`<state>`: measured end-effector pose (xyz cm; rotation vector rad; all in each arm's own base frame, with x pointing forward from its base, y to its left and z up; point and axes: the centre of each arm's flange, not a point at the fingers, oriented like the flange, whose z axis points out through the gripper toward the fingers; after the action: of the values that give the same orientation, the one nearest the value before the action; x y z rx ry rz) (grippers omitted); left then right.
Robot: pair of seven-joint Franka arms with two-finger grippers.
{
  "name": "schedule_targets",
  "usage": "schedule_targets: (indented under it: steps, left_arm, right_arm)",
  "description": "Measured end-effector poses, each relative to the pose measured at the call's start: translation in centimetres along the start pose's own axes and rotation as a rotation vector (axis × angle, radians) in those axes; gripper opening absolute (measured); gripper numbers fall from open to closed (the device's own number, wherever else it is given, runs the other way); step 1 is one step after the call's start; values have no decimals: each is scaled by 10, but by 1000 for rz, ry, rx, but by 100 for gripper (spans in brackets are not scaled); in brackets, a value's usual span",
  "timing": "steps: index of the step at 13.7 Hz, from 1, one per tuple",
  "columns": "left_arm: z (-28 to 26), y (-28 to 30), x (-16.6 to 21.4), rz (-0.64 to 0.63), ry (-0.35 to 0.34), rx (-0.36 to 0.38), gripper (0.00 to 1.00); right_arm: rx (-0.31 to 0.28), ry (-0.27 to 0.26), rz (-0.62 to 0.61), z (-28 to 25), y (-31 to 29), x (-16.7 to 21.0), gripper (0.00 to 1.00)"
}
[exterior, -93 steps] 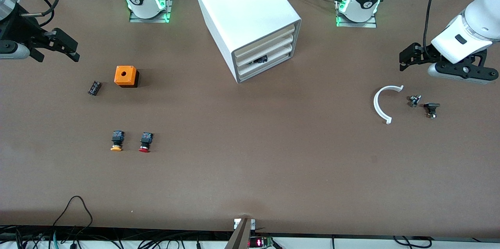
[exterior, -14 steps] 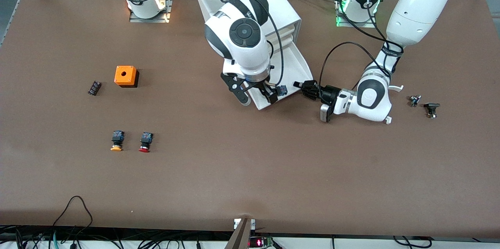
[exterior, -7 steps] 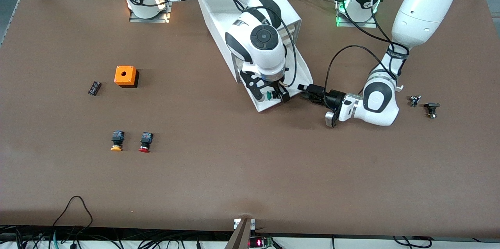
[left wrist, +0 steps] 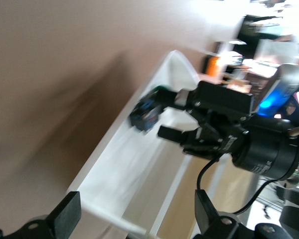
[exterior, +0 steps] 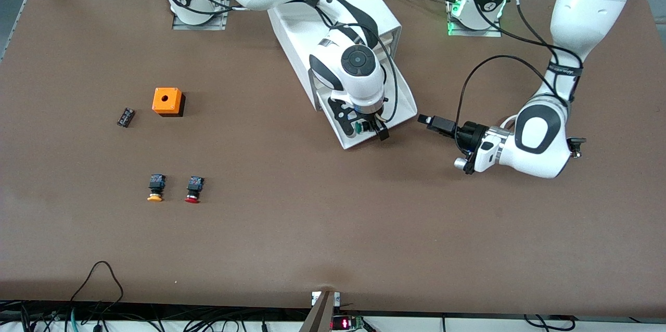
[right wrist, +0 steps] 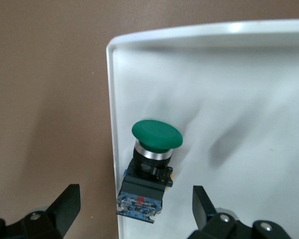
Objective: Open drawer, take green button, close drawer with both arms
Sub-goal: 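Grasp the green button with the right gripper while the left gripper withdraws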
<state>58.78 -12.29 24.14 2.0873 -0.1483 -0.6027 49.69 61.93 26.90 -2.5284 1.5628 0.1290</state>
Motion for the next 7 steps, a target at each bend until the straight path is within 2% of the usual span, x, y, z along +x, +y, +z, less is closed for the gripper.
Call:
schedule_targets:
  steps: [3,4,7]
  left_arm:
    - [-41,32,-12,-113,14,236,100]
    - [-52,39,-15,-138,25,299,100]
    - [-76,50,-17,-181,54,459,100]
  right_arm:
    - [-6,2,7,7,2,0,97]
    - [-6,2,7,7,2,0,90]
    - [-6,2,7,7,2,0,54]
